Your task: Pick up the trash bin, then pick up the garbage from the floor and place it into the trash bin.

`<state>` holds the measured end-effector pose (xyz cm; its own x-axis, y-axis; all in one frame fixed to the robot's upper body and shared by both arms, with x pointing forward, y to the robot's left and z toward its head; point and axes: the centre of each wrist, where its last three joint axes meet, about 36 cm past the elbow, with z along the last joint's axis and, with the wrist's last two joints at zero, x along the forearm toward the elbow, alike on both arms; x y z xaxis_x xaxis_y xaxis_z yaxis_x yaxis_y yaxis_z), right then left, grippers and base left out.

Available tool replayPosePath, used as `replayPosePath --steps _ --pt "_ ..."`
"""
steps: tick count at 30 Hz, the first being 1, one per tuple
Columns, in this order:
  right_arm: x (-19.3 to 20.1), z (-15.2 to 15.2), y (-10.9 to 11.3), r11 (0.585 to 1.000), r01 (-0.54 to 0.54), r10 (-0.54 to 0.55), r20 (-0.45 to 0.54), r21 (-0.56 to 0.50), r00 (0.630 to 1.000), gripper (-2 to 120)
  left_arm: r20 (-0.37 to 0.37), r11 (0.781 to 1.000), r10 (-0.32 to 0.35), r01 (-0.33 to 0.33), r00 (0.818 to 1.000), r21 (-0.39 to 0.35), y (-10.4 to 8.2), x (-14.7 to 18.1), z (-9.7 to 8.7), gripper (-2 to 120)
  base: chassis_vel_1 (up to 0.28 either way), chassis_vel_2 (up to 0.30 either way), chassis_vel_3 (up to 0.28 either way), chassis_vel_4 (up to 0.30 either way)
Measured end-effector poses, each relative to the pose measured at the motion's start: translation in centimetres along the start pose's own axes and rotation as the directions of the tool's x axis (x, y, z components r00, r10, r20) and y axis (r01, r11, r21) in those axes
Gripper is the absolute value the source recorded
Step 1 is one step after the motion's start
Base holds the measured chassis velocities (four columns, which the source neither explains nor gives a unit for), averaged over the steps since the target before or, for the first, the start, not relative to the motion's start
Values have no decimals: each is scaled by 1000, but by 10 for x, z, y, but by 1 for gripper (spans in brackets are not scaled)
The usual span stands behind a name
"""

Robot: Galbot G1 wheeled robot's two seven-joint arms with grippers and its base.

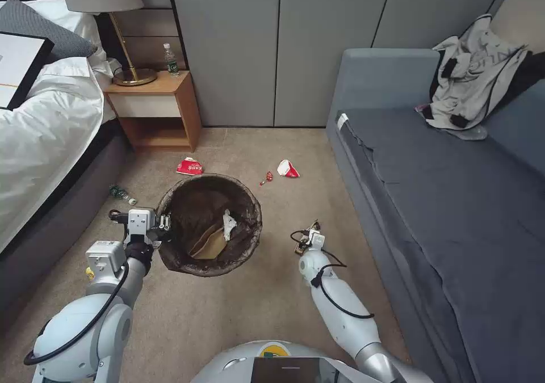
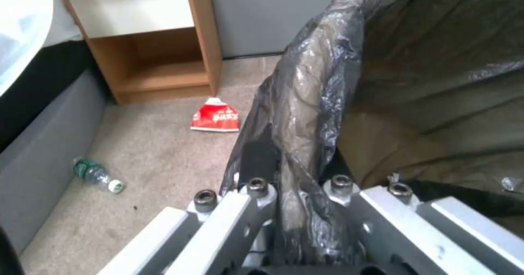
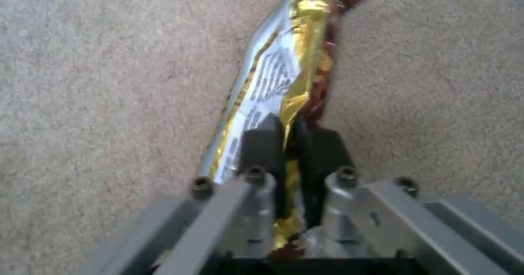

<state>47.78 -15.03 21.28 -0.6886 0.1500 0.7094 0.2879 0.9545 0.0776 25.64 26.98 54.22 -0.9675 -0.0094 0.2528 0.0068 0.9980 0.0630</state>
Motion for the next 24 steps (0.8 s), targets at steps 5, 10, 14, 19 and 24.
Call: replayPosePath --steps 5,10,14,19,24 --pt "-1 1 -1 1000 1 -1 2 3 1000 0 1 1000 3 -3 1000 -1 -2 -1 0 3 0 0 0 0" --pt "3 -1 -4 1000 3 -3 34 2 999 0 -1 1000 3 -3 1000 -1 -1 0 0 3 0 0 0 0" --pt "20 -17 -7 1000 30 -29 100 -6 995 0 -3 1000 3 -3 1000 -3 0 0 0 3 0 0 0 0" --pt "64 -51 -15 995 97 -91 219 -14 971 0 -7 1000 8 -8 1000 6 3 0 -1 3 0 0 0 0" --pt "95 -77 -24 988 153 -149 336 15 930 0 -12 1000 2 -2 1000 21 2 -2 1 3 0 0 0 0"
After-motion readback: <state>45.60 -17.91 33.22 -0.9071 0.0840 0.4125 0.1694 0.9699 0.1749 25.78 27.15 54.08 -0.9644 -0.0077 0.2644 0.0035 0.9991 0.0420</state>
